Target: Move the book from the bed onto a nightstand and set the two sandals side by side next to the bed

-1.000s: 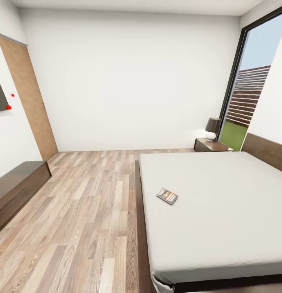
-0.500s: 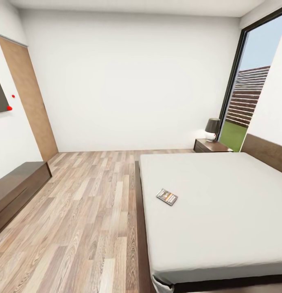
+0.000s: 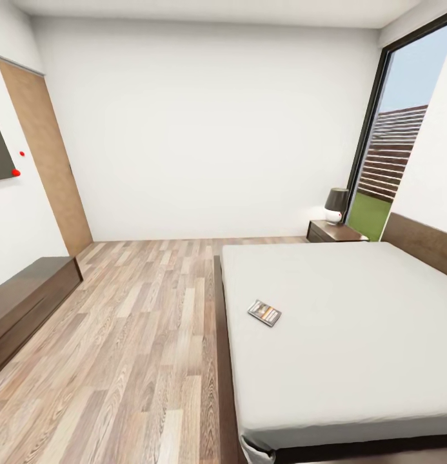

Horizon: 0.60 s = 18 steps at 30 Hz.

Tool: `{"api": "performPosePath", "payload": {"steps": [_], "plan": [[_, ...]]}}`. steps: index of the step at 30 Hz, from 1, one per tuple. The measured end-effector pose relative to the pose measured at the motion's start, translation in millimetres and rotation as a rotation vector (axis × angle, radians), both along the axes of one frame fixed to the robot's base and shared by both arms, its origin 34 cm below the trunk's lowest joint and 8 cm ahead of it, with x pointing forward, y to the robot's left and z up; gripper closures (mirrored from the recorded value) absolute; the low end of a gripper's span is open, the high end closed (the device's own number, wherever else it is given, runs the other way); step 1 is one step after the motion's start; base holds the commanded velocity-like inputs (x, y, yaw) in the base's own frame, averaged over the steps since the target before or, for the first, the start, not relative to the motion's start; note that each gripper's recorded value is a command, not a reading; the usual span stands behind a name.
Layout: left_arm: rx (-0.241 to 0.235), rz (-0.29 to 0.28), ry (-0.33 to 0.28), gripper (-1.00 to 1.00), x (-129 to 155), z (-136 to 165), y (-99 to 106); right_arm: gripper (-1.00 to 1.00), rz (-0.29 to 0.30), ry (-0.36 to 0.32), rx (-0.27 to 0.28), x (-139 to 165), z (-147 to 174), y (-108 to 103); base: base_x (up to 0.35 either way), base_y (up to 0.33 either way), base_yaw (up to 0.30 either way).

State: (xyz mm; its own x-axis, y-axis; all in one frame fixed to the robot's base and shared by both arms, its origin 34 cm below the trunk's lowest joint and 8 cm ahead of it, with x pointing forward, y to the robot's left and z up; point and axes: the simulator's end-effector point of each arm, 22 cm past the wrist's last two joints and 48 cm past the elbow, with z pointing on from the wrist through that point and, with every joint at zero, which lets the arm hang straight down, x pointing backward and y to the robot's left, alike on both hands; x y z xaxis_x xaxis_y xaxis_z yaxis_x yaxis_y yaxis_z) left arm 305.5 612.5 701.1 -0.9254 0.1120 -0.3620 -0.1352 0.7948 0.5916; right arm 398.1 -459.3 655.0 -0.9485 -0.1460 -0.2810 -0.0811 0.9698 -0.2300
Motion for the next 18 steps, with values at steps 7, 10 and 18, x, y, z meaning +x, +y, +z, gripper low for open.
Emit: {"api": "performPosePath", "payload": {"steps": [7, 10, 18], "plan": [[-0.193, -0.057, 0.043, -1.00, -21, -36, -65, -1.00, 0.000, 0.000, 0.001, -1, 2, 0, 0.000, 0.000, 0.000], [-0.245, -0.072, 0.040, -1.00, -24, -47, -93, -1.00, -0.001, 0.001, 0.001, -2, 2, 1, 0.000, 0.000, 0.000], [-0.335, -0.093, 0.028, -1.00, -28, -65, -149, -1.00, -0.009, 0.022, 0.016, -12, -4, 11, 0.000, 0.000, 0.000]]}}
